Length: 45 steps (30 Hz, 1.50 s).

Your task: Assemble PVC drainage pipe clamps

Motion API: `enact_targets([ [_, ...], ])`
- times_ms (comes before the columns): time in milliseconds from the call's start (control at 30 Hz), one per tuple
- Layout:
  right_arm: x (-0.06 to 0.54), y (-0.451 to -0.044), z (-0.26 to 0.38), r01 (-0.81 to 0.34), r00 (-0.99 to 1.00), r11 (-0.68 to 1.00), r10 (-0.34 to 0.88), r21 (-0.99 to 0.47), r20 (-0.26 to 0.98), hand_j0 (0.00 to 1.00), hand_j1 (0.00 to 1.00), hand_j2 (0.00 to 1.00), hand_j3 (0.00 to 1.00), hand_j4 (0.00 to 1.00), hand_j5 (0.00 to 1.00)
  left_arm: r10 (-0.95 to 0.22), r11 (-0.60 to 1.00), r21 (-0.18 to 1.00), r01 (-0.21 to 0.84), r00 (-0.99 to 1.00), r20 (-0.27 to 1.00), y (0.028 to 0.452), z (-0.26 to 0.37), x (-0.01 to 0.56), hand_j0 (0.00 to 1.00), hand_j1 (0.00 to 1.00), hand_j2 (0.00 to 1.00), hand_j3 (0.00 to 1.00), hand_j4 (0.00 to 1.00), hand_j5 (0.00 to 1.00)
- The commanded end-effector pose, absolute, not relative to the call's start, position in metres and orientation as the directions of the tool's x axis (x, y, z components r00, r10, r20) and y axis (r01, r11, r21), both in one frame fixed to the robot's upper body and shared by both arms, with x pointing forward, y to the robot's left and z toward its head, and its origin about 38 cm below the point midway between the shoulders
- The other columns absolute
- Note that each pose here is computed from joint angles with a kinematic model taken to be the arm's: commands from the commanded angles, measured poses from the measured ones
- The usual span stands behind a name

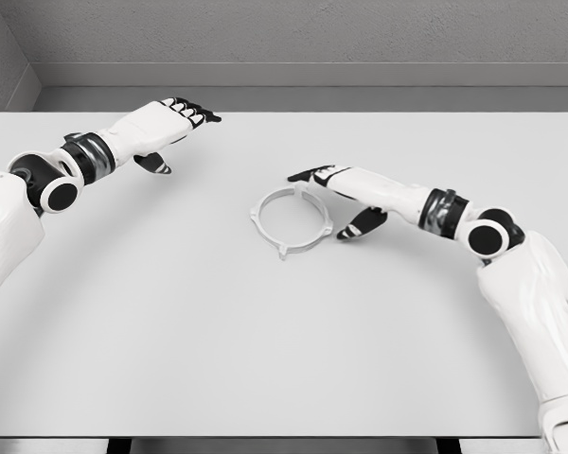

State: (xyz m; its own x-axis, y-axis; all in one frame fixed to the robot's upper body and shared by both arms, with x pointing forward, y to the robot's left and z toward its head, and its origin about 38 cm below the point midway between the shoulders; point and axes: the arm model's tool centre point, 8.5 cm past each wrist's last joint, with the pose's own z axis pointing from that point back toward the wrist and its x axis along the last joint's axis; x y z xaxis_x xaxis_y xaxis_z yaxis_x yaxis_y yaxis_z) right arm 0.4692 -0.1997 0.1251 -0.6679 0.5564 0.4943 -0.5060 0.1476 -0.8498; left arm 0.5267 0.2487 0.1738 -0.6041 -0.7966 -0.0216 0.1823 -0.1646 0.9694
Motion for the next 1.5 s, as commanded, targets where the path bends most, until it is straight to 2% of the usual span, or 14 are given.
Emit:
enact_targets([
  [0, 0.470, -0.205, 0.126, -0.506, -0.662, 0.154, 0.562, -0.849, 0.496, 1.00, 1.00, 1.00, 1.00, 1.00, 1.00, -0.798, -0.160, 0.970, 0.182, -0.603, -0.019, 0.249, 0.174, 0.527, 1.00, 1.00, 1.00, 1.00, 1.00, 1.00],
  [500, 0.480, -0.207, 0.124, -0.522, -0.638, 0.166, 0.576, -0.837, 0.512, 1.00, 1.00, 1.00, 1.00, 1.00, 1.00, -0.796, -0.158, 0.971, 0.181, -0.605, -0.017, 0.249, 0.175, 0.526, 1.00, 1.00, 1.00, 1.00, 1.00, 1.00],
  [533, 0.480, -0.208, 0.123, -0.523, -0.636, 0.165, 0.577, -0.836, 0.512, 1.00, 1.00, 1.00, 1.00, 1.00, 1.00, -0.785, -0.163, 0.971, 0.177, -0.620, -0.019, 0.252, 0.176, 0.525, 1.00, 1.00, 1.00, 1.00, 1.00, 1.00],
  [600, 0.480, -0.207, 0.121, -0.527, -0.633, 0.165, 0.578, -0.834, 0.515, 1.00, 1.00, 1.00, 1.00, 1.00, 1.00, -0.734, -0.152, 0.976, 0.157, -0.679, -0.005, 0.286, 0.192, 0.515, 1.00, 1.00, 1.00, 1.00, 1.00, 1.00],
  [700, 0.481, -0.200, 0.124, -0.523, -0.642, 0.170, 0.566, -0.835, 0.517, 1.00, 1.00, 1.00, 1.00, 1.00, 1.00, -0.797, -0.066, 0.983, 0.173, -0.602, 0.053, 0.332, 0.201, 0.517, 1.00, 1.00, 1.00, 1.00, 1.00, 1.00],
  [867, 0.484, -0.195, 0.124, -0.528, -0.641, 0.169, 0.563, -0.832, 0.521, 1.00, 1.00, 1.00, 1.00, 1.00, 1.00, -0.831, -0.004, 0.984, 0.178, -0.548, 0.096, 0.361, 0.209, 0.516, 1.00, 1.00, 1.00, 1.00, 1.00, 1.00],
  [1467, 0.490, -0.198, 0.128, -0.528, -0.631, 0.188, 0.566, -0.828, 0.531, 1.00, 1.00, 1.00, 1.00, 1.00, 1.00, -0.844, 0.025, 0.979, 0.204, -0.520, 0.130, 0.373, 0.199, 0.512, 1.00, 1.00, 1.00, 1.00, 1.00, 1.00],
])
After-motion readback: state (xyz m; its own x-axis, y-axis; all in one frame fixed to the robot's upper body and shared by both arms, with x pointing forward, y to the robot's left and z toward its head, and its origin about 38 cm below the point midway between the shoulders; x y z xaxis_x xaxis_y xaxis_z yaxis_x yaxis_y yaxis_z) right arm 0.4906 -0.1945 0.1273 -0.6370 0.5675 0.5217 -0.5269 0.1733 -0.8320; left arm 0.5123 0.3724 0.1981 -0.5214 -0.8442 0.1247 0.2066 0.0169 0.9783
